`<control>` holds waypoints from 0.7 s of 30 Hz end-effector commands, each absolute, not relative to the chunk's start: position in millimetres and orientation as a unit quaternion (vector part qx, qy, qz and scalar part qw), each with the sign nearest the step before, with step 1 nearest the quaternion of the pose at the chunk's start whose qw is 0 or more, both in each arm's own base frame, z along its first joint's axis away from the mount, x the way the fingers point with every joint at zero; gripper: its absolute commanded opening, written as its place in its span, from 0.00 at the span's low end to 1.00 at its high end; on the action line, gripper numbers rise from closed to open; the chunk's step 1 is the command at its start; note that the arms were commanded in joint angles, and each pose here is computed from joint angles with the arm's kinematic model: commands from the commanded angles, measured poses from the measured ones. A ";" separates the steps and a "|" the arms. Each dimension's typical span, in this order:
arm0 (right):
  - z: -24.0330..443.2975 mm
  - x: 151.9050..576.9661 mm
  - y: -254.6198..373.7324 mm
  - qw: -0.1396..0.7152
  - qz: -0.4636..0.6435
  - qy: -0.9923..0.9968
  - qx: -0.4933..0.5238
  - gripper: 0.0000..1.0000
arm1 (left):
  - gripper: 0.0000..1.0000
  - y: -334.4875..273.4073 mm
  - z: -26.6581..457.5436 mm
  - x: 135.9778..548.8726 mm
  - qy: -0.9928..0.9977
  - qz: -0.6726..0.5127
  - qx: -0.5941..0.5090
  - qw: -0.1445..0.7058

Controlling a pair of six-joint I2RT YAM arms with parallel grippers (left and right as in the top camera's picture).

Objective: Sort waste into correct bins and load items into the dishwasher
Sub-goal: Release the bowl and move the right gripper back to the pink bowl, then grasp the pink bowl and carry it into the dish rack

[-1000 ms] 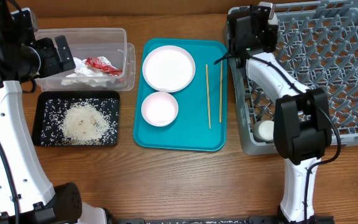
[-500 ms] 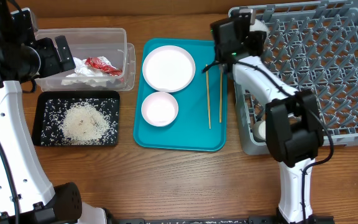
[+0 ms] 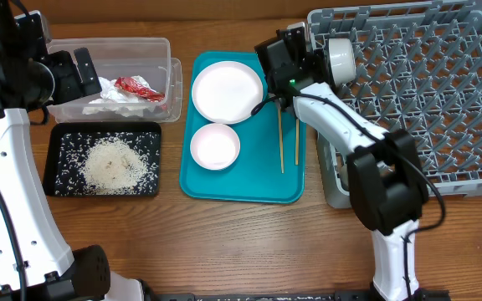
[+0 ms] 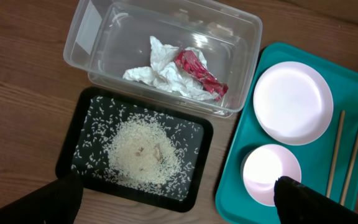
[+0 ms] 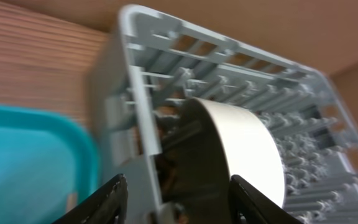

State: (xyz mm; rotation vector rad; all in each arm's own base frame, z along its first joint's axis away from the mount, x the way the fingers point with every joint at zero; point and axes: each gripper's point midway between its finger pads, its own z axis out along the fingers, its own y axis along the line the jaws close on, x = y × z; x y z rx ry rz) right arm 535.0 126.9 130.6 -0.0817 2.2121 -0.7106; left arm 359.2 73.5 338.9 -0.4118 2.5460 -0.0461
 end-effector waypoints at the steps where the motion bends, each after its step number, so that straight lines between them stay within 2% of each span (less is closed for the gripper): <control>1: 187.2 520.1 173.6 0.422 -0.091 0.900 -0.058 0.58 | 1.00 74.8 337.3 361.2 0.949 -0.014 -0.154 0.276; 4: 190.2 484.3 221.1 0.363 0.070 0.923 -0.108 0.64 | 1.00 74.8 337.3 361.2 0.949 -0.014 -0.154 0.276; 8: 176.2 431.9 268.1 0.247 0.224 0.932 -0.142 0.60 | 1.00 74.7 337.3 361.2 0.949 -0.014 -0.154 0.276; 13: 123.4 390.8 285.8 0.156 0.217 0.952 -0.153 0.58 | 1.00 74.7 337.3 361.2 0.949 -0.014 -0.154 0.276; 21: 58.2 351.3 300.7 0.081 0.187 0.966 -0.156 0.51 | 1.00 74.8 337.3 361.2 0.949 -0.014 -0.154 0.276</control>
